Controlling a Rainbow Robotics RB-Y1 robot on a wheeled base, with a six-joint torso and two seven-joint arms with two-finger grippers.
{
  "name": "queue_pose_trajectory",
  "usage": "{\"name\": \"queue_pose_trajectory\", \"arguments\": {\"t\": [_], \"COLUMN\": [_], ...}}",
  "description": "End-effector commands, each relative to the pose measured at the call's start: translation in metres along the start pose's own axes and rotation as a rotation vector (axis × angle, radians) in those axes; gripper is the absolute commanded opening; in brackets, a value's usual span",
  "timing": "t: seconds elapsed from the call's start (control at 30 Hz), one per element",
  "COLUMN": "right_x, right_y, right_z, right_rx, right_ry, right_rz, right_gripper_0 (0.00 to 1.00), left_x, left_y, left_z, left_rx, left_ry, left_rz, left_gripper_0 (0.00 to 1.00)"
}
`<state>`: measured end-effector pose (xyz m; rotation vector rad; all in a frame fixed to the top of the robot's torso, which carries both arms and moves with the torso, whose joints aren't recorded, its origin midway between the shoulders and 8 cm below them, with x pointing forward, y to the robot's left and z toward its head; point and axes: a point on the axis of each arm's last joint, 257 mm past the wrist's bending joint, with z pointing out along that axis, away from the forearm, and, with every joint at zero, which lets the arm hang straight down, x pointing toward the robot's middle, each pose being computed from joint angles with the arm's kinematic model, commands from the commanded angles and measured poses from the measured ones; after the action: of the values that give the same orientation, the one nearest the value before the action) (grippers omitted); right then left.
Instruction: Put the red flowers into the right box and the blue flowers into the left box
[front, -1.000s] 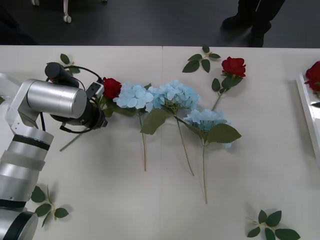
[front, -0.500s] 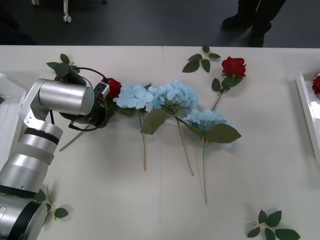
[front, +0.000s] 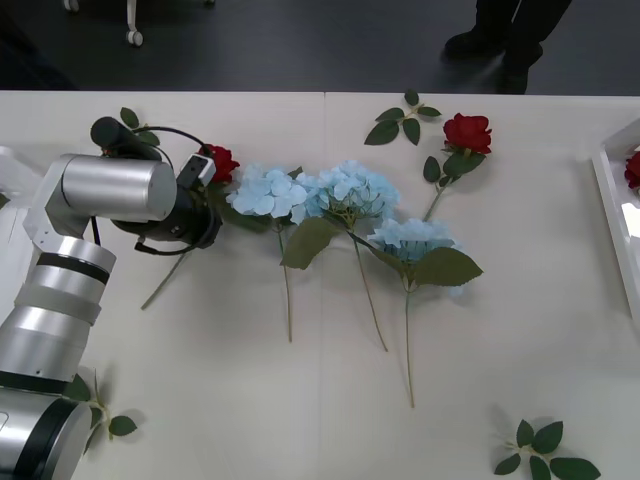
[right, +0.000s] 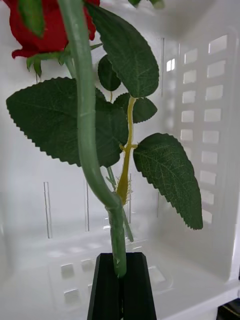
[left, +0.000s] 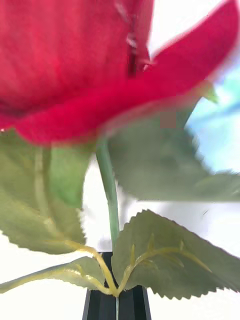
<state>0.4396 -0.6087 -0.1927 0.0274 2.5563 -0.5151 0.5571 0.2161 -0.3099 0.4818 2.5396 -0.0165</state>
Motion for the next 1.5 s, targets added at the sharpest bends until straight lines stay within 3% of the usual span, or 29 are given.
{"name": "queue_pose_trajectory", "arguments": {"t": [0.03, 0.33, 0.8, 1.27, 1.3, 1.37, 1.43, 1.5], "right_x": [-0.025, -0.036, -0.036, -0.029, -0.029, -0.03, -0.03, -0.031], "right_y": [-0.018, -0.028, -0.051, -0.066, -0.064, -0.06, -0.059, -0.057], "right_z": [0.005, 0.016, 0.022, 0.023, 0.024, 0.025, 0.025, 0.025], "right_rx": [0.054, 0.108, 0.201, 0.245, 0.238, 0.224, 0.217, 0.212], "right_ry": [-0.066, -0.125, -0.16, -0.147, -0.148, -0.155, -0.155, -0.158], "right_rz": [-0.045, -0.044, 0.123, 0.132, 0.134, 0.145, 0.15, 0.151], "right_gripper_0": [0.0, 0.0, 0.0, 0.0, 0.09, 0.6, 0.84, 0.89], "left_x": [-0.035, -0.05, -0.048, -0.054, -0.056, -0.058, -0.06, -0.062], "left_y": [0.016, 0.008, -0.061, -0.139, -0.145, -0.153, -0.159, -0.165], "left_z": [-0.038, -0.096, -0.174, -0.248, -0.255, -0.266, -0.276, -0.285], "left_rx": [0.012, 0.206, 0.542, 0.719, 0.748, 0.79, 0.825, 0.858], "left_ry": [-0.085, -0.198, -0.578, -0.962, -0.987, -1.026, -1.057, -1.089], "left_rz": [0.011, 0.001, 0.329, 0.528, 0.517, 0.502, 0.49, 0.475], "left_gripper_0": [0.0, 0.0, 0.0, 0.0, 0.0, 0.0, 0.0, 0.0]}}
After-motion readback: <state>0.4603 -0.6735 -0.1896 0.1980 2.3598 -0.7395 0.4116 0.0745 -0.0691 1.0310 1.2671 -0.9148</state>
